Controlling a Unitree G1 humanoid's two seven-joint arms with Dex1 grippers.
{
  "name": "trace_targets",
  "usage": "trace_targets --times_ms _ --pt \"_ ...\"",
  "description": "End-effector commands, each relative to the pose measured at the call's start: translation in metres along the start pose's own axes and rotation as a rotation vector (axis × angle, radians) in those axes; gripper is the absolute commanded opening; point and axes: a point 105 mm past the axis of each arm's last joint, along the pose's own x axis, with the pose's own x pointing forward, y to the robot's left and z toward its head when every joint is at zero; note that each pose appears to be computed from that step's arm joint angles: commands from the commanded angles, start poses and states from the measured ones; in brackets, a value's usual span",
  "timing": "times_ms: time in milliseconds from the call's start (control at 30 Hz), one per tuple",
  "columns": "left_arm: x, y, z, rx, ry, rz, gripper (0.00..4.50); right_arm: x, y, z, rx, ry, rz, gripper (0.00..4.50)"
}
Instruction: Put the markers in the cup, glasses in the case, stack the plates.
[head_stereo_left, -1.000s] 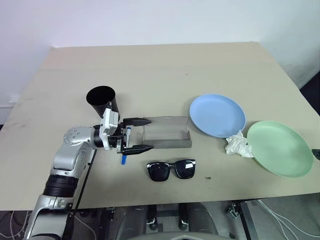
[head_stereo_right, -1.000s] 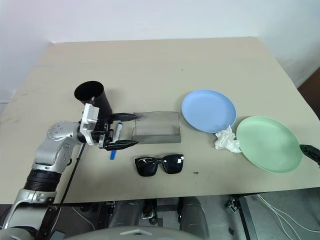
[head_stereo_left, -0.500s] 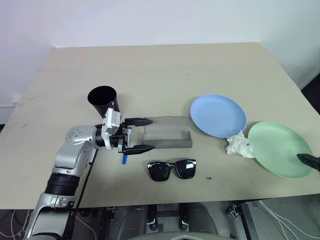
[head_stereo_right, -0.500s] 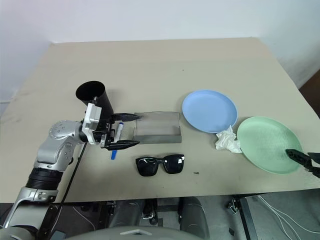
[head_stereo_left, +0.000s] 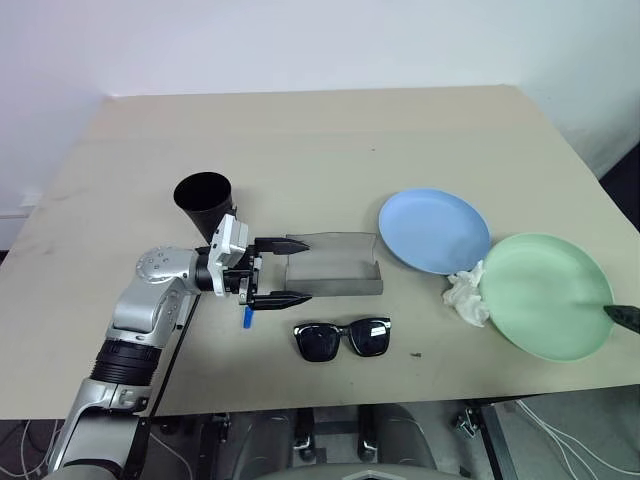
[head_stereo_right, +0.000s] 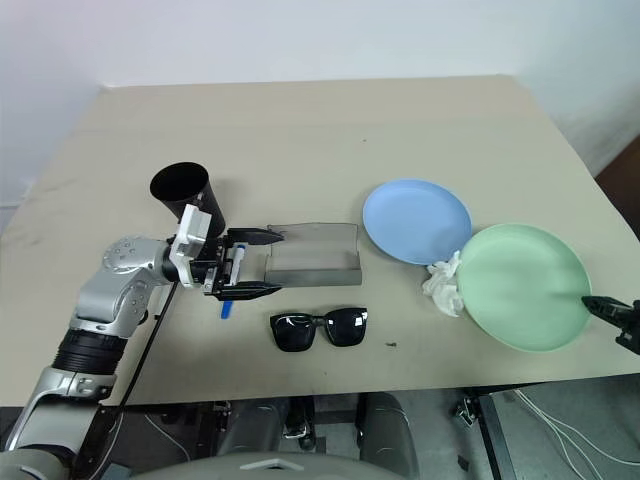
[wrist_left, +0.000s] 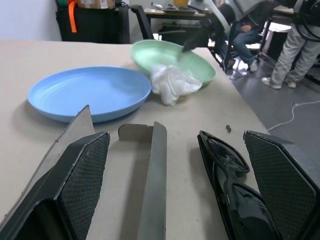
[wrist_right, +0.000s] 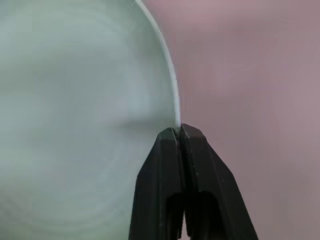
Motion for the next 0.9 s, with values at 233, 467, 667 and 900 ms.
trace_targets --times_ms 233,467,667,900 --pt "0.003 0.003 0.0 0.001 -0.003 -0.018 4.5 -0.035 0.006 0.046 -0.076 -0.093 0.024 0.01" --pt "0.002 0.006 -0.001 0.005 -0.001 -0.012 4.5 -0.037 0.032 0.092 -0.089 -0.227 0.112 0.01" --pt "-0.001 0.007 -0.001 0.012 0.0 0.006 4.5 -0.01 0.063 0.117 -0.099 -0.277 0.207 0.01" --pt "-0.004 0.003 -0.003 0.017 0.008 0.02 4.5 0.046 0.108 0.146 -0.059 -0.332 0.306 0.01"
